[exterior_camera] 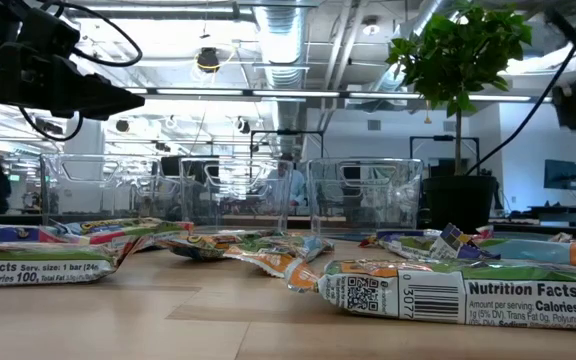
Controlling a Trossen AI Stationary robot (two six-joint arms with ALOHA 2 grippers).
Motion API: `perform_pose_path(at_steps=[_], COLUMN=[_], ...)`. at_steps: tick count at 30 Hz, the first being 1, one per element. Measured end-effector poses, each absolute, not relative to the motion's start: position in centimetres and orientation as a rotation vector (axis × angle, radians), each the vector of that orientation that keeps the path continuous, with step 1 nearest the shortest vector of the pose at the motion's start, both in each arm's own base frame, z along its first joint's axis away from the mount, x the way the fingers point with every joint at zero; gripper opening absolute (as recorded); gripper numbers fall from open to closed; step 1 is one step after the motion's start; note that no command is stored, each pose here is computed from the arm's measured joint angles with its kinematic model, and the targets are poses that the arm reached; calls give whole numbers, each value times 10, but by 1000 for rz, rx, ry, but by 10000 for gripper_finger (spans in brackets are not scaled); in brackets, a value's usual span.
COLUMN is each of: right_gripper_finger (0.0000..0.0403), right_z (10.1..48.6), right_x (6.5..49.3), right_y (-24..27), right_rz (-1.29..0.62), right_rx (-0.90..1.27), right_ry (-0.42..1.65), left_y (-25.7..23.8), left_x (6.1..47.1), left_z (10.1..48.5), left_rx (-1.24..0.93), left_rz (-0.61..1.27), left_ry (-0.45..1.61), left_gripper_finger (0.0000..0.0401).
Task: Pick and place Granola Bars by type
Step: Put the orange chocolate chip into the right transparent bin
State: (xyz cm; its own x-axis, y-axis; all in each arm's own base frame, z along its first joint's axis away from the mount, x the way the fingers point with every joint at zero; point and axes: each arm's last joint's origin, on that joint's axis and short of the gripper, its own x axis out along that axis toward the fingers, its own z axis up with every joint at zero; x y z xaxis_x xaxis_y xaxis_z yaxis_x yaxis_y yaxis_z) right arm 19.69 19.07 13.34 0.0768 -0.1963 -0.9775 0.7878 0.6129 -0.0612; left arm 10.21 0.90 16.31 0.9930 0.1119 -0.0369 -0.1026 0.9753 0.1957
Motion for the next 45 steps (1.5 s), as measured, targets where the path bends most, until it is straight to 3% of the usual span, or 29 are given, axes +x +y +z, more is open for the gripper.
perform_pose_path(at_steps=[9, 19, 29, 38, 45], right_gripper_finger=[177, 96, 120, 86, 86], right_z=[128, 127, 126, 126, 127], right_x=[194, 198, 198, 199, 199], right_y=[189, 188, 188, 187, 186], right_rz=[-789, -788, -789, -808, -817], right_rx=[619, 647, 643, 626, 600], right_ry=[1297, 1303, 1292, 1222, 1149], left_y=[9, 9, 9, 9, 9], left_x=[102, 102, 102, 102, 102], left_z=[163, 163, 163, 163, 163], left_rx=[186, 186, 186, 186, 186], left_rz=[108, 108, 108, 108, 109], left_ry=[48, 49, 49, 49, 50], left_gripper_finger=[206, 206, 206, 206, 206])
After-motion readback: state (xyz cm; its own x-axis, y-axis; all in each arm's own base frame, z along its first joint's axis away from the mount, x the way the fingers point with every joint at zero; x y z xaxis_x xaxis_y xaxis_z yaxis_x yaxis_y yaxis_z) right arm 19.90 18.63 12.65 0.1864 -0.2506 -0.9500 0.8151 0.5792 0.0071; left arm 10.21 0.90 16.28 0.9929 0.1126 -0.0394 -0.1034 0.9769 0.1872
